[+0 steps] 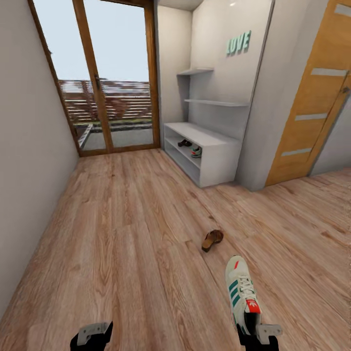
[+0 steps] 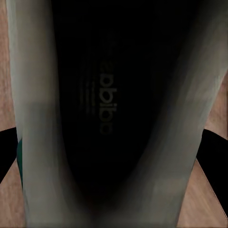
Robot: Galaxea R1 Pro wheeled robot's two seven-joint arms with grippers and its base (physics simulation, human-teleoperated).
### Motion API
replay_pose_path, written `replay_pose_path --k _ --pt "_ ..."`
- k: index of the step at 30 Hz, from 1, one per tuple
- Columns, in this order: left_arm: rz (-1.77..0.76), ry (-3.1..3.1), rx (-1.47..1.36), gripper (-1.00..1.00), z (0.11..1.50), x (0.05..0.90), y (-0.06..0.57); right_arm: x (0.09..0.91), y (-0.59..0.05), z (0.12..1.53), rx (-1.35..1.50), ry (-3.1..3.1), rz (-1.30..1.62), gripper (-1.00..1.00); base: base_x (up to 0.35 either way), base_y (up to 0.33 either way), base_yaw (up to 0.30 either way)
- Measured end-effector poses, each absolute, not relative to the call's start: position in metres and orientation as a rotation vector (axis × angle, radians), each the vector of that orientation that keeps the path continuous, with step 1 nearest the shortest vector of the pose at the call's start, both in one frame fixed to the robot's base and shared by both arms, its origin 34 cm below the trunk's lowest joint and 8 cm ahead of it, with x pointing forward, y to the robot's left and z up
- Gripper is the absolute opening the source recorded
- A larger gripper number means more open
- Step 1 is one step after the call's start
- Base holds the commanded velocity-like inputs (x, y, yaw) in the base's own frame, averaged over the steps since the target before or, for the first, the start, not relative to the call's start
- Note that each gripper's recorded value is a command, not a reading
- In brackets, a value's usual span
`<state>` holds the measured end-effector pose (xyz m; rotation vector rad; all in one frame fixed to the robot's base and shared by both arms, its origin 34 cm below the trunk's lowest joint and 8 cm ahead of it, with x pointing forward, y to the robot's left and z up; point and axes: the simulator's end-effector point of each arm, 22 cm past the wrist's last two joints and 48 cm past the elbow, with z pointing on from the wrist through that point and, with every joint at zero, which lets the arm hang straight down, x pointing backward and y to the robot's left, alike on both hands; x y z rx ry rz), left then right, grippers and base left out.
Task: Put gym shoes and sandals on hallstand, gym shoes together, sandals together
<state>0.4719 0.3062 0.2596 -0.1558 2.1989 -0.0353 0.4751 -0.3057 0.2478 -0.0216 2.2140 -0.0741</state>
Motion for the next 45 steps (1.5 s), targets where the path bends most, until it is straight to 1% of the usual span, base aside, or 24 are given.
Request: replay_pose_path --k 11,36,45 --pt "-0.041 2.201 -0.154 1.00 0.2589 0.4714 0.3036 0.4752 -0.3053 0.2477 -0.023 2.214 -0.073 -1.00 0.260 0.203 -0.266" --pt "-0.038 2.201 -0.155 1.00 0.2589 0.4713 0.3051 0.4752 -0.3050 0.2476 -0.024 2.214 -0.071 -1.00 0.142 0.272 -0.266" --pt "-0.037 2.201 -0.155 1.00 0.2587 0.4713 0.3053 0.4751 -0.3050 0.2474 -0.024 2.215 -0.071 -1.00 0.049 0.078 -0.266"
